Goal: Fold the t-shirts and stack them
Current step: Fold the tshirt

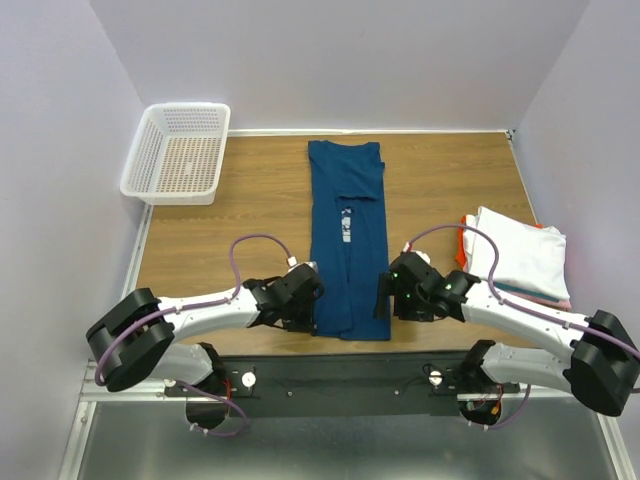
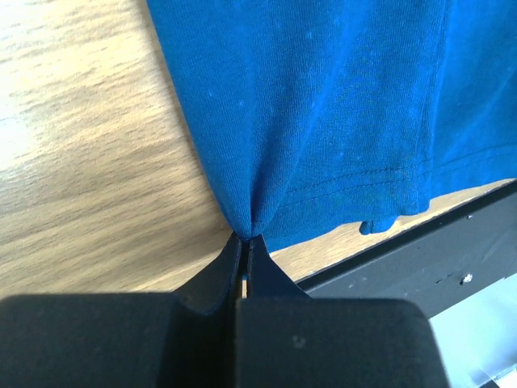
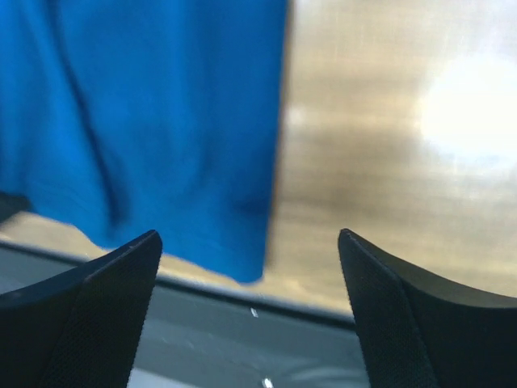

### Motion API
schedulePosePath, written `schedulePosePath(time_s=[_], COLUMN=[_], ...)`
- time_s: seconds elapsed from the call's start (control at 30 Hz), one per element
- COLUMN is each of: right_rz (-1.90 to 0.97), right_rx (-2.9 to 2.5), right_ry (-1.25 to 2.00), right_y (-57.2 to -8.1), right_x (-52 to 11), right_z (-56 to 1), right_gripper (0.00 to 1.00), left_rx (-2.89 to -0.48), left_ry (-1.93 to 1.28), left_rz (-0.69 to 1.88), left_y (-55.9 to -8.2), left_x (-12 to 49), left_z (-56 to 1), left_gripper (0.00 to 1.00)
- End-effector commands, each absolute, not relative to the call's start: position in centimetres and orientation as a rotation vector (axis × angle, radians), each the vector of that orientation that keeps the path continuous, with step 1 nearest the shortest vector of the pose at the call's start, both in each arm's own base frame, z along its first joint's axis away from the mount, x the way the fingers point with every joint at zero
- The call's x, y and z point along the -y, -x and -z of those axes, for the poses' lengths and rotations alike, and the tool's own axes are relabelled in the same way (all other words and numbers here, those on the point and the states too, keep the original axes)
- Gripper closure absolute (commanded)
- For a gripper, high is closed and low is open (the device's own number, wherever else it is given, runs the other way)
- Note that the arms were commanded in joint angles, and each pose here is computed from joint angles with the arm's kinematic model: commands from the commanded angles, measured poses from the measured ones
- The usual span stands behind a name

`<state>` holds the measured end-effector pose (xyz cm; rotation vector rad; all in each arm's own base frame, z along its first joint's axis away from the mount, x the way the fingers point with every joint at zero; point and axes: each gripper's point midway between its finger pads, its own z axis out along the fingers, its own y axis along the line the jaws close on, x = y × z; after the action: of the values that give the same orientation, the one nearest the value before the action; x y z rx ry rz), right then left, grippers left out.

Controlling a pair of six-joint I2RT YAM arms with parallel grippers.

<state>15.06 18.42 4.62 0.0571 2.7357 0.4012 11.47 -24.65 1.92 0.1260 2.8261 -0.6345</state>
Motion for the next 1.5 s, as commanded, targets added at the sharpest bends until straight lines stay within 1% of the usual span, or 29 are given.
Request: schedulePosePath(time_s=[0.0, 0.1, 0.23, 0.33, 0.37, 0.43, 0.47, 0.53, 0.57, 0.6, 0.83, 0.87, 0.97, 1.07, 1.13, 1.3, 1.4, 1.47], right_rz=[-0.353, -0.348, -0.316, -0.289, -0.279, -0.266, -0.253, -0.239, -0.230, -0.226, -0.311, -0.335, -0.544, -0.625, -0.631, -0.553, -0.497, -0.423], right_rx=[-2.863, -2.895, -2.903, -2.901, -2.900, -2.911, -2.925, -2.936, -2.937, -2.936, -2.949, -2.947, -2.902, -2.813, -2.793, -2.685, -2.595, -2.537], right_ry=[-0.107, -0.096, -0.081, -0.091, -0.096, -0.102, -0.096, -0.086, -0.089, -0.094, -0.099, -0.092, -0.028, 0.011, 0.032, 0.001, 0.006, -0.006], right_y=[-11.0, -10.1, -10.0, -10.2, -10.4, -10.2, -9.9, -9.6, -9.5, -9.4, -8.0, -7.9, -8.0, -9.3, -9.7, -12.5, -14.5, -16.0], right_x=[-17.6, -18.1, -18.5, -18.6, -18.6, -18.6, -18.6, -18.4, -18.2, -18.1, -17.5, -17.7, -20.3, -21.7, -21.9, -22.1, -22.1, -21.6], right_z=[-3.1, -2.6, -2.2, -1.6, -1.6, -1.3, -1.0, -0.7, -0.6, -0.5, -0.7, -0.8, -2.6, -4.7, -5.3, -7.1, -9.0, -9.7], right_gripper=[0.09, 0.18, 0.21, 0.34, 0.44, 0.55, 0.65, 0.75, 0.94, 0.99, 0.99, 0.99, 0.99, 0.99, 0.99, 0.99, 0.99, 0.99], left_rx=[-2.856, -2.846, -2.846, -2.834, -2.823, -2.816, -2.812, -2.809, -2.816, -2.818, -2.863, -2.854, -2.775, -2.714, -2.688, -2.643, -2.559, -2.515], left_ry=[-0.127, -0.123, -0.102, -0.097, -0.094, -0.086, -0.078, -0.074, -0.070, -0.069, -0.019, -0.016, -0.032, -0.053, -0.037, -0.025, -0.029, -0.029], left_rz=[0.669, 0.682, 0.719, 0.739, 0.754, 0.757, 0.757, 0.756, 0.744, 0.739, 0.746, 0.760, 0.860, 0.912, 0.906, 0.887, 0.891, 0.844], left_y=[-10.2, -10.3, -10.0, -9.9, -10.0, -10.0, -10.0, -9.9, -9.8, -9.8, -8.0, -8.1, -8.5, -9.2, -9.6, -10.9, -13.0, -14.6], left_x=[24.4, 24.5, 24.6, 24.6, 24.7, 24.6, 24.5, 24.3, 24.1, 24.0, 22.3, 22.4, 23.3, 24.1, 24.0, 24.6, 25.9, 26.1], left_z=[-1.5, -1.4, -1.4, -1.5, -1.7, -1.9, -1.9, -1.8, -1.6, -1.5, -0.4, -0.7, -2.7, -4.3, -4.8, -6.5, -8.7, -9.2], left_gripper=[1.00, 1.00, 1.00, 1.00, 1.00, 1.00, 1.00, 1.00, 1.00, 1.00, 1.00, 1.00, 1.00, 1.00, 1.00, 1.00, 1.00, 1.00])
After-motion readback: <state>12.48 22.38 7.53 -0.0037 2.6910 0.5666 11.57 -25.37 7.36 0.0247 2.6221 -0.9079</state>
